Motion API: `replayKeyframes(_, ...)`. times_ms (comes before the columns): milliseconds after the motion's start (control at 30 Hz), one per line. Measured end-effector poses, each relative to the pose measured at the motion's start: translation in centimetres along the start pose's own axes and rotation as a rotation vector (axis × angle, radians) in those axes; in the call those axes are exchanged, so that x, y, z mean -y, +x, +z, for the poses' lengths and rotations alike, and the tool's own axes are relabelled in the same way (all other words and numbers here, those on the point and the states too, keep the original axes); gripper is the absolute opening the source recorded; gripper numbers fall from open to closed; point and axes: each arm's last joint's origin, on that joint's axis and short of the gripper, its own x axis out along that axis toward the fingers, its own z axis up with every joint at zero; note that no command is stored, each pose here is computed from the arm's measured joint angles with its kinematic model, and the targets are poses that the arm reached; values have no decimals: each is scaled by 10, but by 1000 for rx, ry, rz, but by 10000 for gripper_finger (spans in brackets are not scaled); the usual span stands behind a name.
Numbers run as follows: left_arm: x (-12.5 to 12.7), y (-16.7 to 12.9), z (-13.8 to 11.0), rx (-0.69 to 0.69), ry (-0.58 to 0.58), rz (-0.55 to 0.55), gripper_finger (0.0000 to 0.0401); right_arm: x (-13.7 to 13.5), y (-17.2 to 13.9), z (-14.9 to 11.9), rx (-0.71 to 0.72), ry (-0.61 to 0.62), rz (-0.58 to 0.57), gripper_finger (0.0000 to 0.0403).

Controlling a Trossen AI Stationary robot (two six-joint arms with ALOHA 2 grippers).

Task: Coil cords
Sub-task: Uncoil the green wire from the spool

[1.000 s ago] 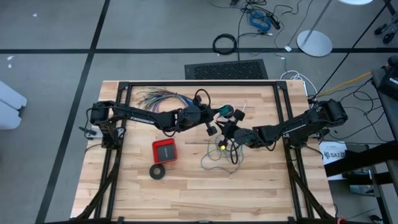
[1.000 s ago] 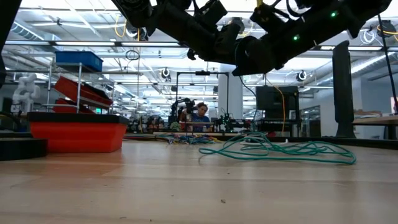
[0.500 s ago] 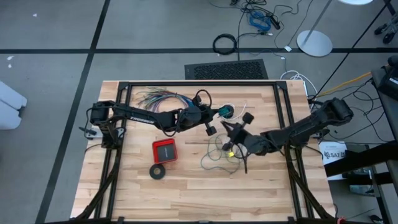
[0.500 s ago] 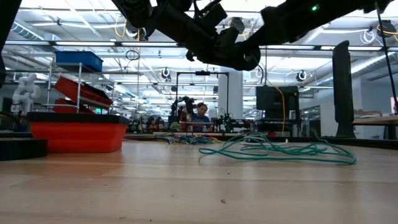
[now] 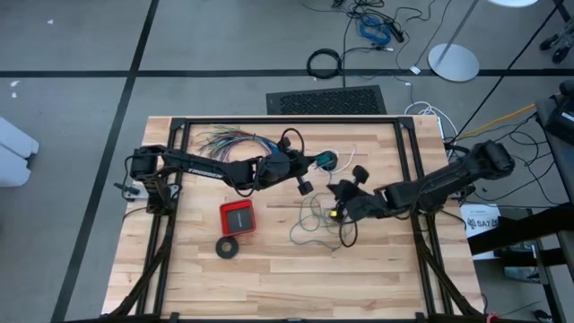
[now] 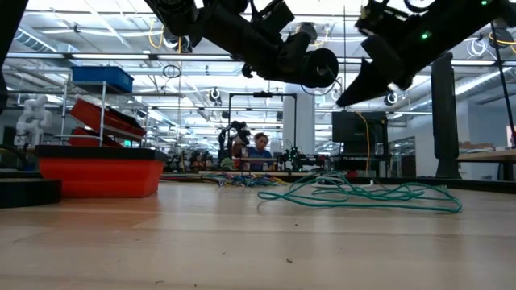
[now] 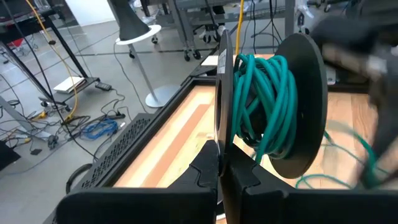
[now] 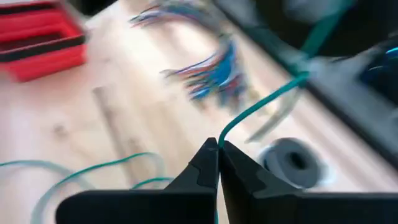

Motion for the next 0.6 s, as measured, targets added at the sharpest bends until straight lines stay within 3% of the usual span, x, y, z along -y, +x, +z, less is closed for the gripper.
replayKeyframes(133,0,0,1,10,-5,0,0,-12,5,6,39,-47,172,0)
replayKeyframes(233,0,0,0,-2,1,1,0,-19,2,12,111,-93,232,0)
replayKeyframes(600,0,0,-6,-57,30,19,0,-34,-39,16,290,-282,74,0)
